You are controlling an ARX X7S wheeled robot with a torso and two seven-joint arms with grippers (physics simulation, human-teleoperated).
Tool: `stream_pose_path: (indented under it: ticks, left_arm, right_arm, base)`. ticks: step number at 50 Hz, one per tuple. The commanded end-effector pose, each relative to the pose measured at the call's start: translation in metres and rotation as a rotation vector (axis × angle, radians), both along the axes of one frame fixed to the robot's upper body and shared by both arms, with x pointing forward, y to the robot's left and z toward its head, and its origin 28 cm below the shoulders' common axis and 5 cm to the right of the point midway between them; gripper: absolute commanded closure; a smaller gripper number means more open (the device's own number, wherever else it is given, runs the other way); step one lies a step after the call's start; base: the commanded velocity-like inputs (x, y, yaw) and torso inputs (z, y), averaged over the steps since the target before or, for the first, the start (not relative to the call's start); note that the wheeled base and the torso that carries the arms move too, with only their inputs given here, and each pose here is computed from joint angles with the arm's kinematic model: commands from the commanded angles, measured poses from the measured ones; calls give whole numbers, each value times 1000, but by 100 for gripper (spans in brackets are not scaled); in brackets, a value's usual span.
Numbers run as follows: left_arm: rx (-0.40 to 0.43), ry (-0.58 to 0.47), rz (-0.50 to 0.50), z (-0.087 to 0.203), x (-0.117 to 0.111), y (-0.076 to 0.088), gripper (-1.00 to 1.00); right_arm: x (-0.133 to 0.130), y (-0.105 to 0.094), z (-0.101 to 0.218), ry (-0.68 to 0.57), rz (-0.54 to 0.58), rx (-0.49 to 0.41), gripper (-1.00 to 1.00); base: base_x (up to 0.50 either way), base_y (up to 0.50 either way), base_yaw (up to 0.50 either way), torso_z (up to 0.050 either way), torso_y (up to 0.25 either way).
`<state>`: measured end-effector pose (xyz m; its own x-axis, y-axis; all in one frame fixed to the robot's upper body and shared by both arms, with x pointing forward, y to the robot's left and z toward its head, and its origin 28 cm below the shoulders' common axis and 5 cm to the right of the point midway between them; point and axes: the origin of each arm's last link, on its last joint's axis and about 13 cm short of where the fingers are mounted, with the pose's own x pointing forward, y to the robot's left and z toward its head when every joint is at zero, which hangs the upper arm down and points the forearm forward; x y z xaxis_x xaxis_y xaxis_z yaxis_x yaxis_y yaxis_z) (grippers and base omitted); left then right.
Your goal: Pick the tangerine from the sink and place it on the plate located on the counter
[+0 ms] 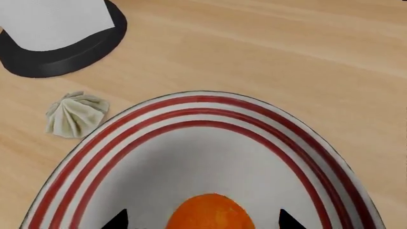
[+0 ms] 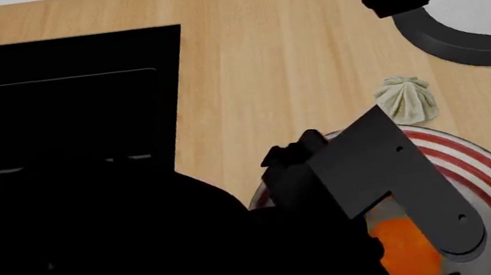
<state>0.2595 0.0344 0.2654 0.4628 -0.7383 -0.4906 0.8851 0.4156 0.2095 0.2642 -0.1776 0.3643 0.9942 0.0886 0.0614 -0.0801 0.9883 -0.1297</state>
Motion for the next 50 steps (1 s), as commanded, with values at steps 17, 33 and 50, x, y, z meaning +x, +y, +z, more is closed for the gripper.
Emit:
stream_pose_path:
  ticks: [17,33,50]
  left_arm:
    - [-16,-8,18,8,-4,4,-100]
    - [-61,-67,26,29,-16,11,-100]
    - [-124,-102,76,48,-23,29,-100]
  right_arm:
    - [-1,2,1,-1,17,3,-100]
    - [-1,3,3,1,34,11,-100]
    - [0,1,5,0,18,13,-100]
  base:
    - [0,0,0,0,1]
    - [0,0,0,0,0]
    - [0,0,0,0,0]
